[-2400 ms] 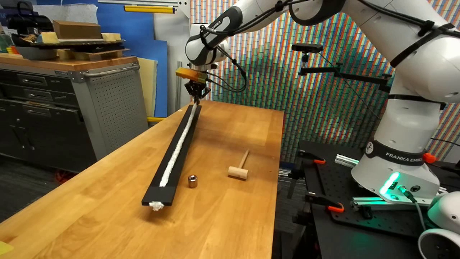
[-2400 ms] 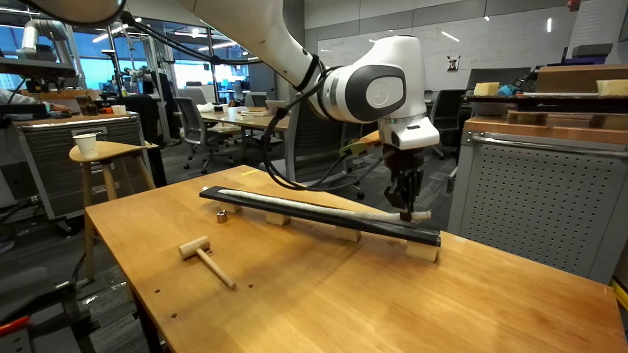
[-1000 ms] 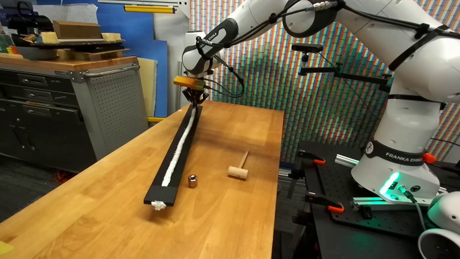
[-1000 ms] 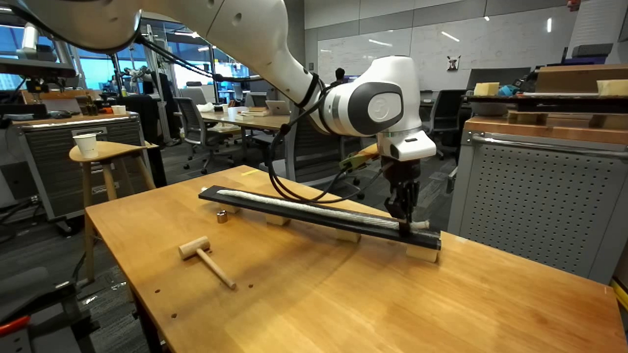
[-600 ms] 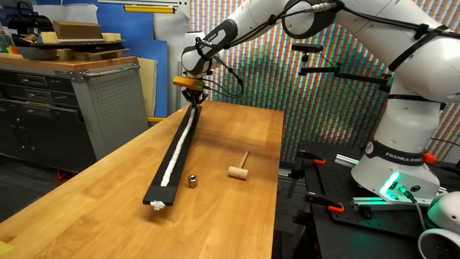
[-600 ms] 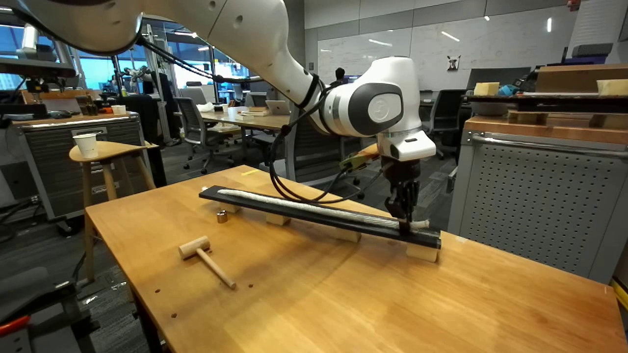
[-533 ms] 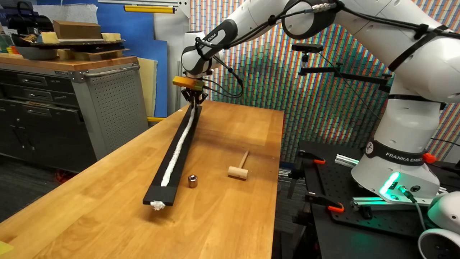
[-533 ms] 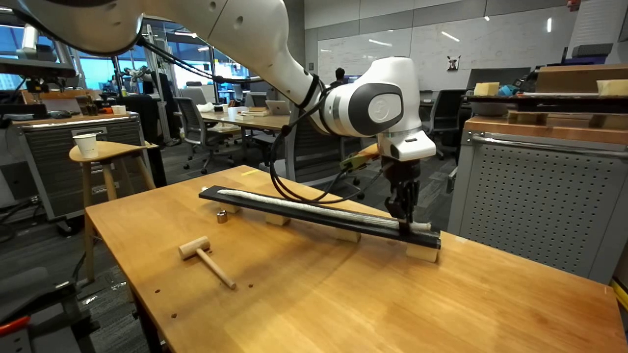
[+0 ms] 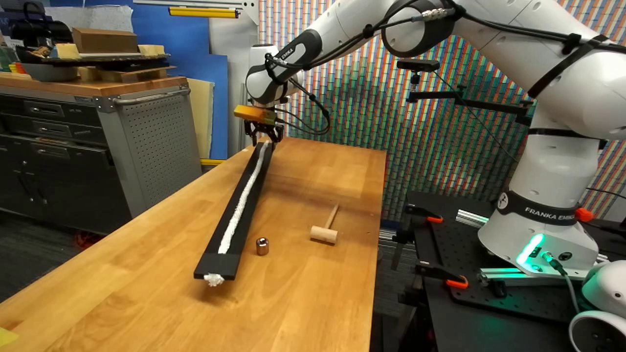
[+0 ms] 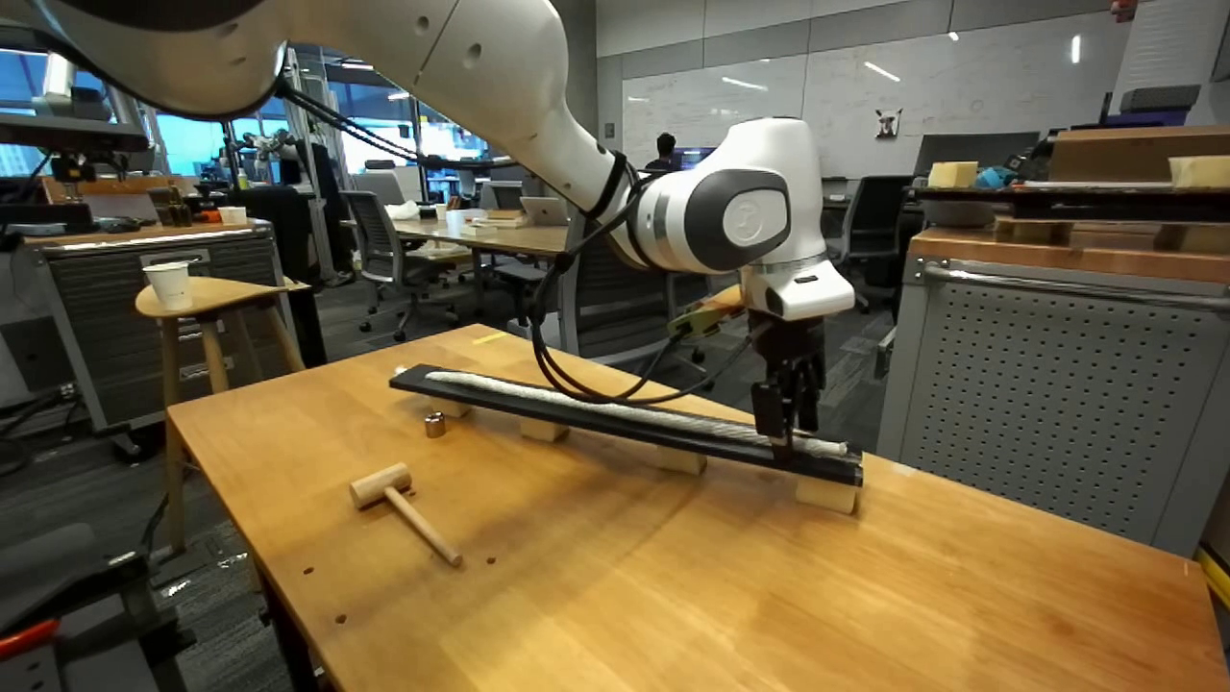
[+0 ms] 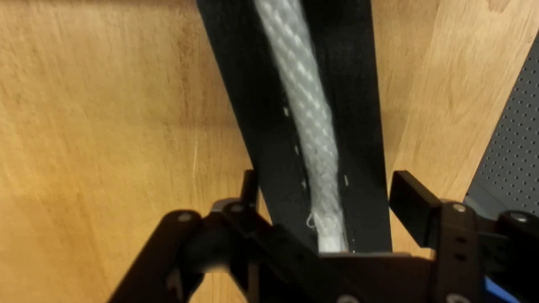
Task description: Lay the rope on top of the black board
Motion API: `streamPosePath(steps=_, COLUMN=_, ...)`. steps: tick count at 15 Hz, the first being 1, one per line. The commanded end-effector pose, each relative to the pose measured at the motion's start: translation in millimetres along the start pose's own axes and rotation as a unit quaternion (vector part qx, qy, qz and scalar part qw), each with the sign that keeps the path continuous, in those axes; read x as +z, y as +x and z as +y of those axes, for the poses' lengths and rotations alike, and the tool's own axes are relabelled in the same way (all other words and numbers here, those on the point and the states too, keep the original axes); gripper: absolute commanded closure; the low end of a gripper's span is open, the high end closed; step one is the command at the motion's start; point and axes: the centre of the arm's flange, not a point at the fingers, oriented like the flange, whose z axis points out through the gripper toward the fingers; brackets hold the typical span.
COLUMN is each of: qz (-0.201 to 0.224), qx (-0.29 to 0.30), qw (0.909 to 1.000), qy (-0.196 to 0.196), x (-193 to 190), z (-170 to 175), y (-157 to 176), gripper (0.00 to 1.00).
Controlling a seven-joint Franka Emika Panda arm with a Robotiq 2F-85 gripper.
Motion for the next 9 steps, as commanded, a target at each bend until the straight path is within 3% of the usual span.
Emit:
streamPosePath(steps=1, qz=0.006, qx=-0.002, qw=0.9999, qy=0.01, x=-6, z=-12, y=4, gripper=0.0)
streamPosePath(steps=9, qz=0.0, qx=-0.053, qw=0.9979, qy=0.037, x=-77, z=-12, y=-29, gripper=0.0)
